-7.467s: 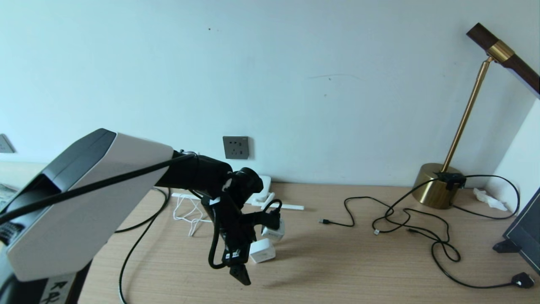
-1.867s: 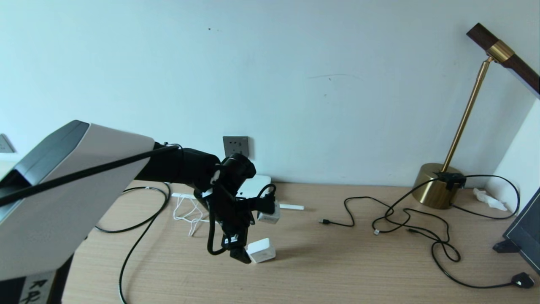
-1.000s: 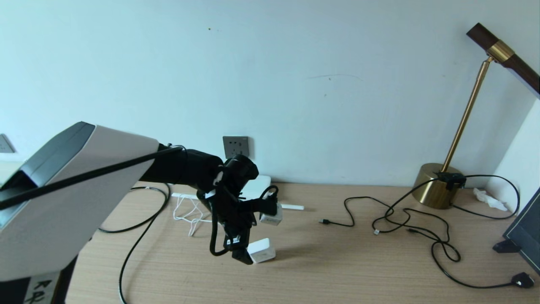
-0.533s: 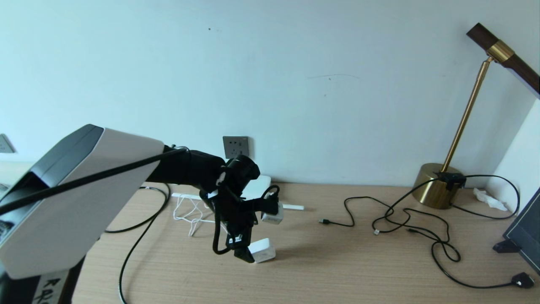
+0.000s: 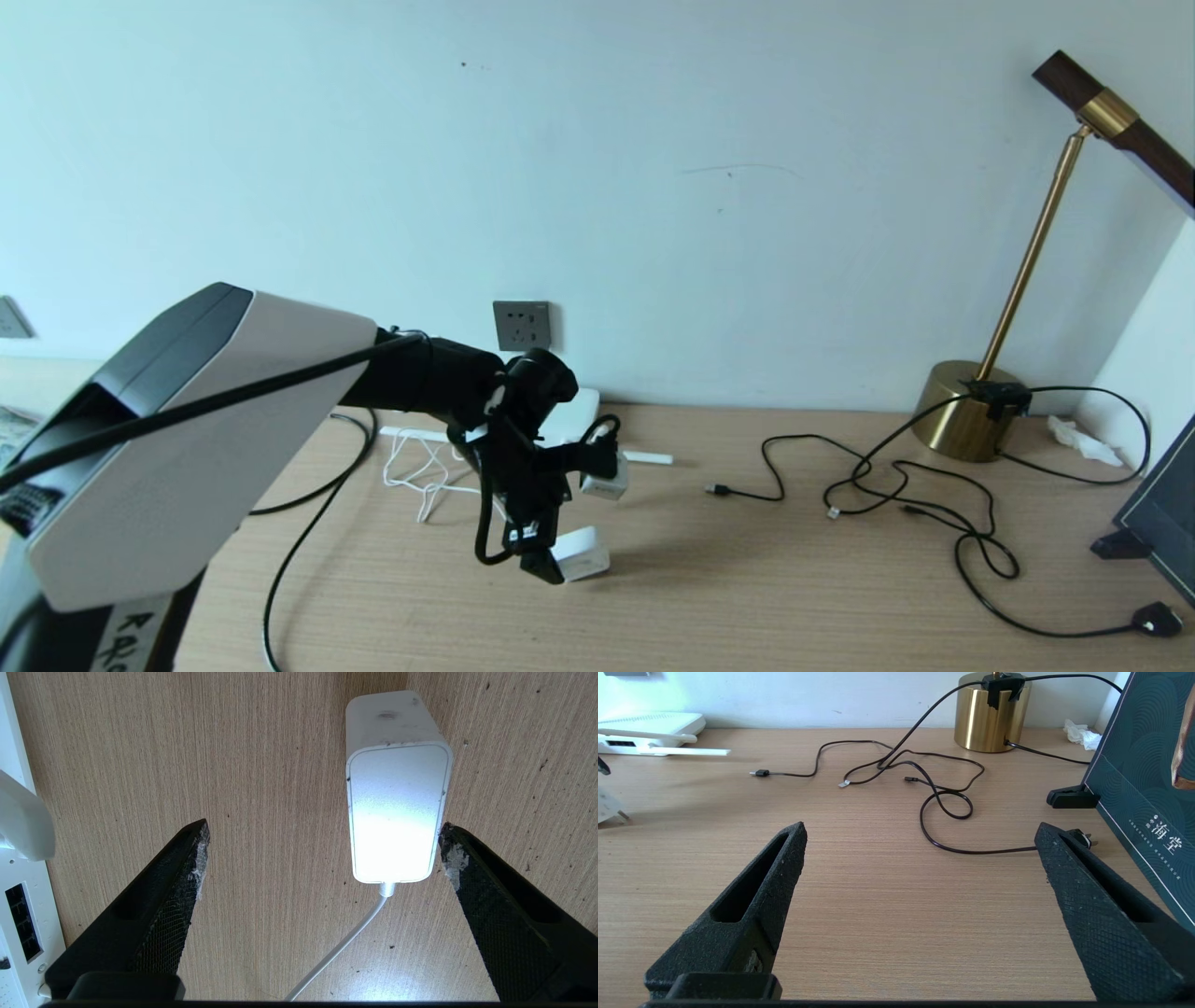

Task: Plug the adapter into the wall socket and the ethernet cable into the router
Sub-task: Pick up plug

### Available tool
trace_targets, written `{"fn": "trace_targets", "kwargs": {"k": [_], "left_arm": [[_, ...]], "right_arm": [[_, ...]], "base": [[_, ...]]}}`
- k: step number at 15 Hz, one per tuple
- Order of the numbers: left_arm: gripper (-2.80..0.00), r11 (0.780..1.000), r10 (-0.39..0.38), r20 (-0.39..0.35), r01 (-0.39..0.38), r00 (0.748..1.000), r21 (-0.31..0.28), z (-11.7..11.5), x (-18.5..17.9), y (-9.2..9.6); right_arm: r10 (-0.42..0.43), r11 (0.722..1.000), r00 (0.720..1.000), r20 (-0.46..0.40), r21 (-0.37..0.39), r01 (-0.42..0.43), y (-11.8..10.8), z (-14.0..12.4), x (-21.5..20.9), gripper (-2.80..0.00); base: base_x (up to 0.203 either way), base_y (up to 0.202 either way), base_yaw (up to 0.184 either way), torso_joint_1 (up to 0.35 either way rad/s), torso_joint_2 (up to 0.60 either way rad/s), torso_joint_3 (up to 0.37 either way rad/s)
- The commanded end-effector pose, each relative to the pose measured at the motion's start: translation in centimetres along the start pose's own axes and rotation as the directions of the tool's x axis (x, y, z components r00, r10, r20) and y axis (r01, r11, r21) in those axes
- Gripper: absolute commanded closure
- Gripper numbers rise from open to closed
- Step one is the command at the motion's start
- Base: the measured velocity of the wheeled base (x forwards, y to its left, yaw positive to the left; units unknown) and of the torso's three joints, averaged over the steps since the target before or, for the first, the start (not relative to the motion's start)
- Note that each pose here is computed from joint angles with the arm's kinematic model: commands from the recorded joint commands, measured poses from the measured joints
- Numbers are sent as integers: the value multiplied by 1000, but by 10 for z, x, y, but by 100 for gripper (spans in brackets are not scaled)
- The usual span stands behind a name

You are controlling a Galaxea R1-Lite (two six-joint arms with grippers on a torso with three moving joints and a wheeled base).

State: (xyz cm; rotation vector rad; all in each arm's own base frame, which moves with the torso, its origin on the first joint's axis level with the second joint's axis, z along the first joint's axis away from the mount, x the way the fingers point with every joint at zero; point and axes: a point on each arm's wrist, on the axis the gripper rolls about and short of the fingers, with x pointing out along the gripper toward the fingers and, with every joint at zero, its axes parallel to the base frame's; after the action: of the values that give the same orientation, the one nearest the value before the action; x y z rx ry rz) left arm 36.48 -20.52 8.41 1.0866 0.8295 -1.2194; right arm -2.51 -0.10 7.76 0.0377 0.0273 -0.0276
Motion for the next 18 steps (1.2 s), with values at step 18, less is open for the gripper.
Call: {"fn": "trace_targets", "kwargs": {"k": [18], "left_arm": [[-280,1000,-7,1,7,1000,12,3,4,0]], "right_arm": [[-1,1000,1000,-1,0,1,0,0,0,-280]], "base": [[0,0,0,0,0,0]]}}
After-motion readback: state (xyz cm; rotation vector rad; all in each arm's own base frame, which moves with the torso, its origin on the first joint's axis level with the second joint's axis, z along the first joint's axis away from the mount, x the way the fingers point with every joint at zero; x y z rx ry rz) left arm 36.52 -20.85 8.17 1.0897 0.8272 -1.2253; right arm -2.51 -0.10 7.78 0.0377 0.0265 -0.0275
